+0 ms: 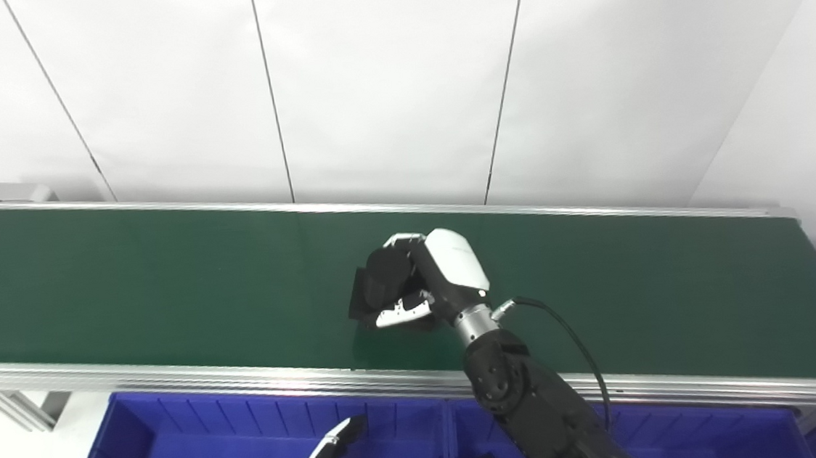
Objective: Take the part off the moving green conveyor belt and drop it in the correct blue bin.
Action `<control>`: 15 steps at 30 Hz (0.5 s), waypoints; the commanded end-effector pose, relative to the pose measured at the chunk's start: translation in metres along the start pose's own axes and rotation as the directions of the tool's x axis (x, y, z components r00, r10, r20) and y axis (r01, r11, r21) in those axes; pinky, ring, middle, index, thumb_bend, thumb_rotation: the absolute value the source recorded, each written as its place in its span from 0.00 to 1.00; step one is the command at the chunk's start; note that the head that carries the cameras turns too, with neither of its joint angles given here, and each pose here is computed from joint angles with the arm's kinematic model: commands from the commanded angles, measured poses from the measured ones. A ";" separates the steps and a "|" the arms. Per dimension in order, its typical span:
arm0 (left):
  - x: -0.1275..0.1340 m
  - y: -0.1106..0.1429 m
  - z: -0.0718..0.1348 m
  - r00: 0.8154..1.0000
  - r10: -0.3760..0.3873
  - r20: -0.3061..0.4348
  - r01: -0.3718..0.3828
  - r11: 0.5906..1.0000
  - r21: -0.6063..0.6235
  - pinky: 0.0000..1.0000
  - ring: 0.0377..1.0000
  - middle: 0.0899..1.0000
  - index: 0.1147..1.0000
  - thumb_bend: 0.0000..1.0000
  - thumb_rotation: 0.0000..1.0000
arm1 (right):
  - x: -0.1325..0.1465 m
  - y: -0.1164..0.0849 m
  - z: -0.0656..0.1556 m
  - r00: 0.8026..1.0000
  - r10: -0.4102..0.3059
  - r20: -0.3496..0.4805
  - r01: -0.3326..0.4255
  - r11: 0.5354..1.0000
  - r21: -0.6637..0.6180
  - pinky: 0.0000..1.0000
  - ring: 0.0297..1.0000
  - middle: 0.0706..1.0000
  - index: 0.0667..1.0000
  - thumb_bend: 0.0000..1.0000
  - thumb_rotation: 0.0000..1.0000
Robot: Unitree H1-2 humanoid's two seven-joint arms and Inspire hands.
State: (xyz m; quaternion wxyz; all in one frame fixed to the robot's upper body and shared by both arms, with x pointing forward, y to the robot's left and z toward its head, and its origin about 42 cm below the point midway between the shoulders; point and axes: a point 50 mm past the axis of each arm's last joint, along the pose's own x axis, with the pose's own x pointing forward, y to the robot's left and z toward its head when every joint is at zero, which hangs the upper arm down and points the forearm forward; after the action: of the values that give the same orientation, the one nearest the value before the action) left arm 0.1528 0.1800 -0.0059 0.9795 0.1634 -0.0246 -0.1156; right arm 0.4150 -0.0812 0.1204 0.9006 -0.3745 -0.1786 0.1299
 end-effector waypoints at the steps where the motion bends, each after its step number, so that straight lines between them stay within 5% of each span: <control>1: 0.004 0.003 0.012 0.998 0.006 0.070 -0.004 1.000 -0.030 0.85 0.86 0.86 0.85 0.72 0.82 | 0.003 -0.029 0.010 0.997 -0.058 0.051 0.058 0.998 -0.011 0.38 0.44 0.42 0.49 0.52 0.00; 9: 0.002 0.005 0.017 0.997 -0.007 0.072 0.011 0.998 -0.057 0.84 0.86 0.86 0.85 0.76 0.79 | -0.051 -0.084 0.015 0.985 -0.157 0.066 0.155 0.987 0.035 0.40 0.45 0.42 0.49 0.52 0.00; 15: 0.008 0.005 0.025 0.997 0.006 0.076 0.002 0.994 -0.107 0.82 0.84 0.84 0.84 0.75 0.75 | -0.102 -0.101 0.017 0.982 -0.188 0.014 0.186 0.978 0.099 0.33 0.38 0.40 0.50 0.52 0.00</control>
State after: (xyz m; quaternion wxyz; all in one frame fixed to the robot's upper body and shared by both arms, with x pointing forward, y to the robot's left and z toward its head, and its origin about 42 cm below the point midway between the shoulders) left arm 0.1560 0.1773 0.0093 0.9839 0.1268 -0.0316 -0.1218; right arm 0.3266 -0.1761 0.1650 0.9245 -0.3199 -0.1969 0.0650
